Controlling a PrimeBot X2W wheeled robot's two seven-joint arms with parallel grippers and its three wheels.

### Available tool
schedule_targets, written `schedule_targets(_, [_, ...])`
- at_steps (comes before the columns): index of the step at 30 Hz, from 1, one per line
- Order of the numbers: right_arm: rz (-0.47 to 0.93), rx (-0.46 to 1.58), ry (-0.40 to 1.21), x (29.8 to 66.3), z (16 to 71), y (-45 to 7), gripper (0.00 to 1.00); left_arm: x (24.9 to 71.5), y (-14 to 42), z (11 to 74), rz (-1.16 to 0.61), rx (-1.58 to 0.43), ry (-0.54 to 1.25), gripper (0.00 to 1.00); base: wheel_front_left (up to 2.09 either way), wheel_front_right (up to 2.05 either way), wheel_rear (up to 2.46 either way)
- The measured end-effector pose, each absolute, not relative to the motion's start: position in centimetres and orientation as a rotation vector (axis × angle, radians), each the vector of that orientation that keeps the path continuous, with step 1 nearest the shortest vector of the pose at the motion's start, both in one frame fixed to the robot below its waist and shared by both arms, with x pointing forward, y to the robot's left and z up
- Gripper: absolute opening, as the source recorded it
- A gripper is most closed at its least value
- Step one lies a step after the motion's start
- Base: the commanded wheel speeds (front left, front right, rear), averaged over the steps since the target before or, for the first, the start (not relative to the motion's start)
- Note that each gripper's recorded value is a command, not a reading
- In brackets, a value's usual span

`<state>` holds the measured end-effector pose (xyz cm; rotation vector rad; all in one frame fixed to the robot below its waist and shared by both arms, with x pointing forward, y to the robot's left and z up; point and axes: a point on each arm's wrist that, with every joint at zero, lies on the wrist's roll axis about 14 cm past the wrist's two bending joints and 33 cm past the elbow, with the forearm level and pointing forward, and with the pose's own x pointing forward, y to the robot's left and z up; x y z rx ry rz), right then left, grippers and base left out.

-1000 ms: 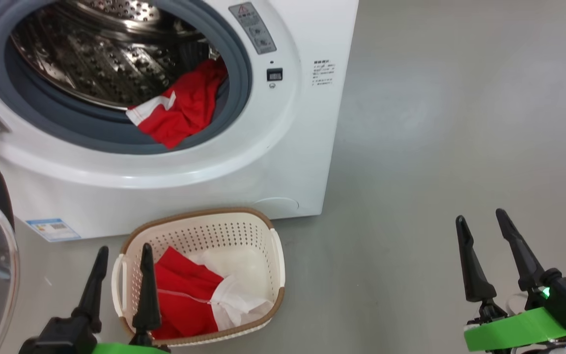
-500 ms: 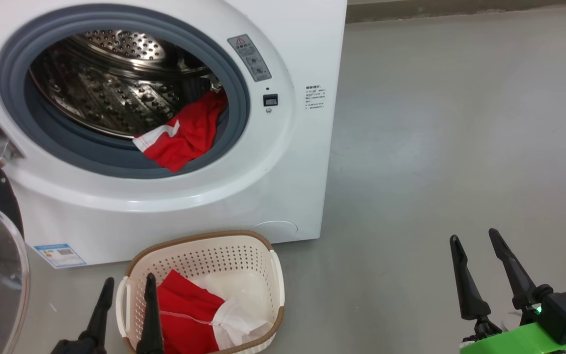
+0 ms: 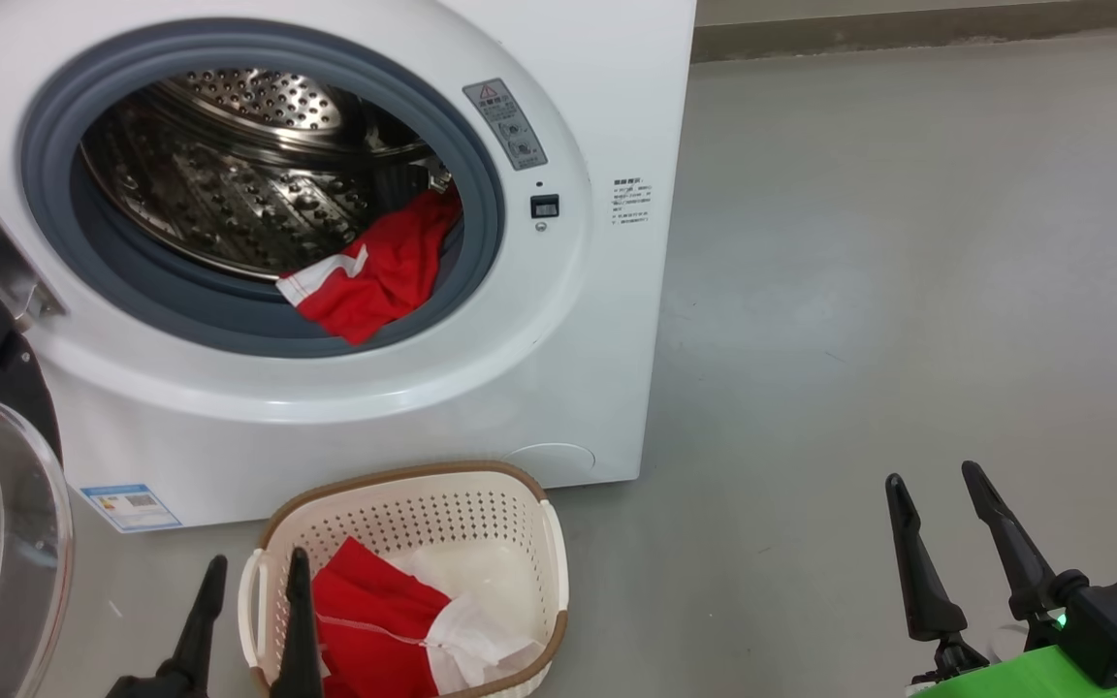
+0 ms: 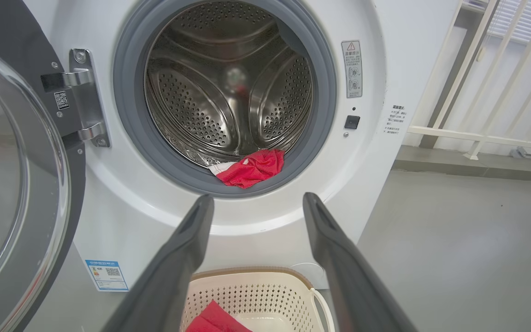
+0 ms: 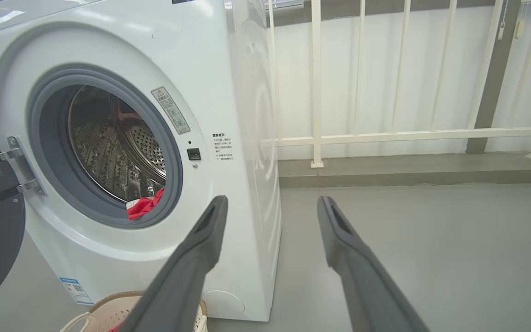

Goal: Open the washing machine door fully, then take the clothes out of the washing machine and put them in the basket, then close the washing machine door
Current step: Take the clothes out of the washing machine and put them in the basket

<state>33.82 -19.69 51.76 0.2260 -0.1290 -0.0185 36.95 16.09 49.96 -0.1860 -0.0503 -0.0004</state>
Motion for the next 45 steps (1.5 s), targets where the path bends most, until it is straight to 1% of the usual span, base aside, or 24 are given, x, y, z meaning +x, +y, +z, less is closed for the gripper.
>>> schedule_targets(25, [-0.005,0.228,-0.088,34.7,50.6,-19.1,1.0,37.1,16.3,48.0,0.009,-0.183,0.007,1.0,0.0,0.0,0.0])
schedule_targets(33, [0.001,0.229,-0.037,35.6,49.0,-18.7,1.0,38.9,15.8,47.9,-0.007,-0.19,0.006,1.0,0.0,0.0,0.0])
schedule_targets(45, [0.022,0.232,0.004,38.5,47.3,-18.0,1.0,43.1,15.1,47.2,-0.021,-0.208,0.002,1.0,0.0,0.0,0.0])
